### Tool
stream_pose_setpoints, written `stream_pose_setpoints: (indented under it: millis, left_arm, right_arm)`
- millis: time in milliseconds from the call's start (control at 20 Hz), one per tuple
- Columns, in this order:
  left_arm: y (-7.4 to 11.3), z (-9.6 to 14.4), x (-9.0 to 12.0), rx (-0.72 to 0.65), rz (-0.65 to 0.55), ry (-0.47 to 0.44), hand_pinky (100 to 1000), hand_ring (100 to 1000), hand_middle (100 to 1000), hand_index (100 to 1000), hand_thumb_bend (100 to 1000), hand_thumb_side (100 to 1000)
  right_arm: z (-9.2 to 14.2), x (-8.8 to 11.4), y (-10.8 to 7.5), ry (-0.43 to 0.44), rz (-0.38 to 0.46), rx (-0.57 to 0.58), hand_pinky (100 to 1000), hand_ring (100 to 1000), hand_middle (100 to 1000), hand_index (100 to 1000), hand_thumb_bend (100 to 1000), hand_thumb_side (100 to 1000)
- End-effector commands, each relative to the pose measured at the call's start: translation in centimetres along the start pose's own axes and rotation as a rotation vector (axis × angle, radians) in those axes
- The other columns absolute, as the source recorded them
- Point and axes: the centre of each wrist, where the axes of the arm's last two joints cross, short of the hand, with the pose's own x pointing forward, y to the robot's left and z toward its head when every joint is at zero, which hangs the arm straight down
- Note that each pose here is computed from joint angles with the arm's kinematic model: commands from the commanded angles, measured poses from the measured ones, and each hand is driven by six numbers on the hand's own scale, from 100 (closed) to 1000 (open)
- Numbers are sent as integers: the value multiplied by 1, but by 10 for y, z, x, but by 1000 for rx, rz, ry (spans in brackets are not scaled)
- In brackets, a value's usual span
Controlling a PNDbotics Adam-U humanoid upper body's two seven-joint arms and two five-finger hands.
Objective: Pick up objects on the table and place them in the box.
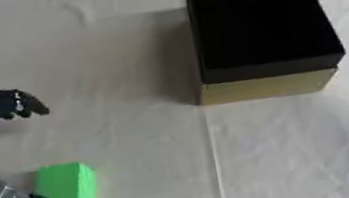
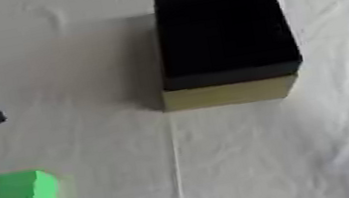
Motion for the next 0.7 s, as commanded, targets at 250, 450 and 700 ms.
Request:
stream_pose_setpoints:
  millis: [250,450,700]
  left_arm:
    - [-2,-4,8,75,-47,27,776,777,790,839,1000,607]
    - [-10,-6,10,66,-55,36,779,779,792,841,1000,594]
    - [-16,-6,10,10,-58,27,785,783,780,844,1000,564]
  right_arm:
    - [-4,6,-3,-23,0,-3,872,799,814,840,100,1000]
    - [-4,5,-4,-23,3,-9,872,799,814,840,100,1000]
    - [-4,5,-4,-22,4,-12,872,798,814,840,100,1000]
